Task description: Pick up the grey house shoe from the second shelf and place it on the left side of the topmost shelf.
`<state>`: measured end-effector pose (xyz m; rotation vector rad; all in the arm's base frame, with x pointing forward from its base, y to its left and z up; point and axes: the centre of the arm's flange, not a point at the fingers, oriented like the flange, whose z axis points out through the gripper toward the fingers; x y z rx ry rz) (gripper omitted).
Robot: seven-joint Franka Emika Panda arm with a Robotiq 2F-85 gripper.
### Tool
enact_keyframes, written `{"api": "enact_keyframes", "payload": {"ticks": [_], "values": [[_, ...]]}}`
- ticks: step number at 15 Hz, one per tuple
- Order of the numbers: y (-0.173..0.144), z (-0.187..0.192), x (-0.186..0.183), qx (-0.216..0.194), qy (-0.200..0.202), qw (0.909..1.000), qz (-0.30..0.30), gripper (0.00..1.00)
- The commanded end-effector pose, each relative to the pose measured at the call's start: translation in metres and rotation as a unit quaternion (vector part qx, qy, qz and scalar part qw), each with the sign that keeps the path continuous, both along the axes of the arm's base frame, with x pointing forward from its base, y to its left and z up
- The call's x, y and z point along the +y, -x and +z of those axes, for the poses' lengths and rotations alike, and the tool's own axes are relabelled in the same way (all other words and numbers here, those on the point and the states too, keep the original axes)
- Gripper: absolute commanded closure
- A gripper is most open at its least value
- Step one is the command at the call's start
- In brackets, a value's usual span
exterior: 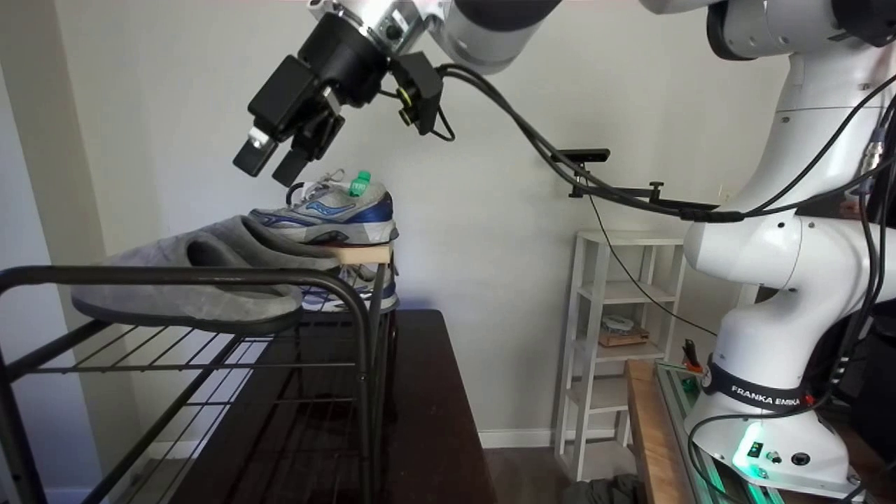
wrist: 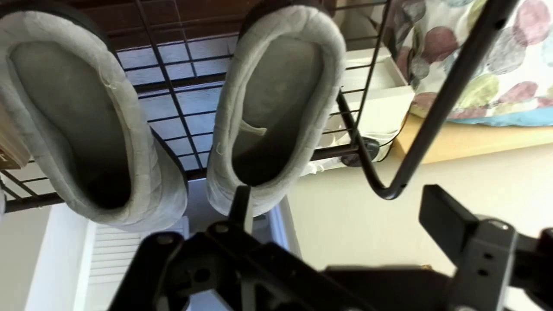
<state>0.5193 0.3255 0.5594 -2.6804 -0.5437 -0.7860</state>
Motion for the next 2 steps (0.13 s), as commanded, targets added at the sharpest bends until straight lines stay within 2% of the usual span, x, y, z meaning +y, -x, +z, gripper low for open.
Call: {"api": "enact_keyframes", "payload": {"ticks": [1,2], "values": [[0.0042,0.0069,-0.0023,0.006,-0.003,0.9999,0.01,0.0],[0.0057,0.0106,-0.0049,0.009,-0.005,0.9998,0.015,0.0]]}}
